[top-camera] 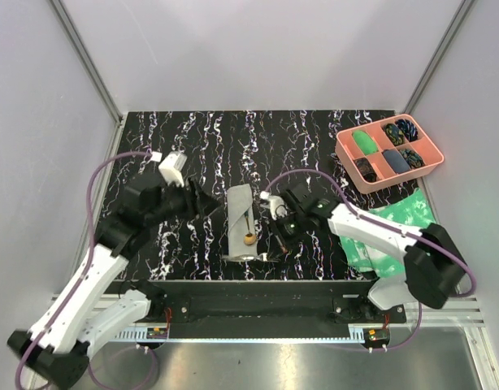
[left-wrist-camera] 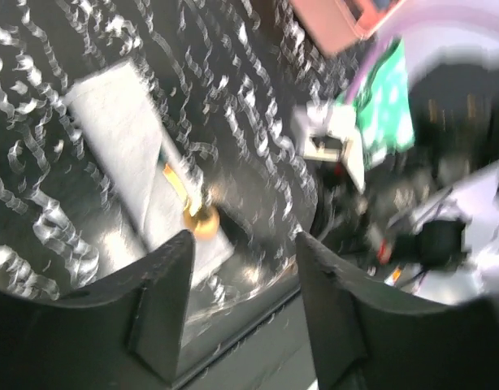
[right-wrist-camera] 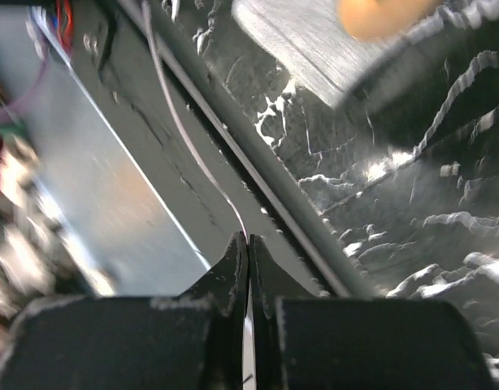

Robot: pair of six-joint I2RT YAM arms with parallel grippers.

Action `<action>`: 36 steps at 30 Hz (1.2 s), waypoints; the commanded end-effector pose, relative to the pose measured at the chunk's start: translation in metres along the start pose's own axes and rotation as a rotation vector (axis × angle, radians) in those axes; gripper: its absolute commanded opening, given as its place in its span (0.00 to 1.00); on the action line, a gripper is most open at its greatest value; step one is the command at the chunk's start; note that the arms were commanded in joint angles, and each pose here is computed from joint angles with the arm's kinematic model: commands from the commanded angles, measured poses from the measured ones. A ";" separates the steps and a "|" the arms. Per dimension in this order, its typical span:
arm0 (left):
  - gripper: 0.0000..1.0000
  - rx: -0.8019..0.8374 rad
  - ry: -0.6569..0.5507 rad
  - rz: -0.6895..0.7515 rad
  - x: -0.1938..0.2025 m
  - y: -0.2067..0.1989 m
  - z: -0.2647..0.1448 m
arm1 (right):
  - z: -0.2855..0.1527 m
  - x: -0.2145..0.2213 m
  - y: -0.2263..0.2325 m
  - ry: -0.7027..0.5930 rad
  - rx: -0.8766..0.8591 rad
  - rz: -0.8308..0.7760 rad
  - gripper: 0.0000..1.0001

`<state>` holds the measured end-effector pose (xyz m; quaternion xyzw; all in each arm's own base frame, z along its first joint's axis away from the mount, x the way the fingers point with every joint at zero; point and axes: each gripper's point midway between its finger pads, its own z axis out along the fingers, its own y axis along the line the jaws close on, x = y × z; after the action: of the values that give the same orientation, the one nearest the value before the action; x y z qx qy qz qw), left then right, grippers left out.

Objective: Fold the napkin into a case and place the utensils inside
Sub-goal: Insert the fork into the folded napkin.

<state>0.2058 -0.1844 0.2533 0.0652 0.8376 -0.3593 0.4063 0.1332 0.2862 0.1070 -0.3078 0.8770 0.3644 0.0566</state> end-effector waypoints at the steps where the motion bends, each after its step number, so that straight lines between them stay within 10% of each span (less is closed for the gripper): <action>1: 0.50 0.069 -0.066 -0.120 -0.031 -0.003 0.050 | -0.008 -0.036 0.018 -0.256 -0.021 0.378 0.00; 21: 0.00 0.057 0.283 -0.228 0.002 0.047 0.194 | 0.001 -0.032 -0.019 -0.609 -0.046 1.075 0.00; 36: 0.00 0.000 0.375 -0.208 0.020 0.071 0.215 | 0.020 -0.049 -0.018 -0.693 -0.037 1.170 0.00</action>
<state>0.3488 -0.2733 0.1037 0.0240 0.9061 -0.3744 0.1955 0.1689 0.3014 0.0873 0.3242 0.8450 0.4113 0.1084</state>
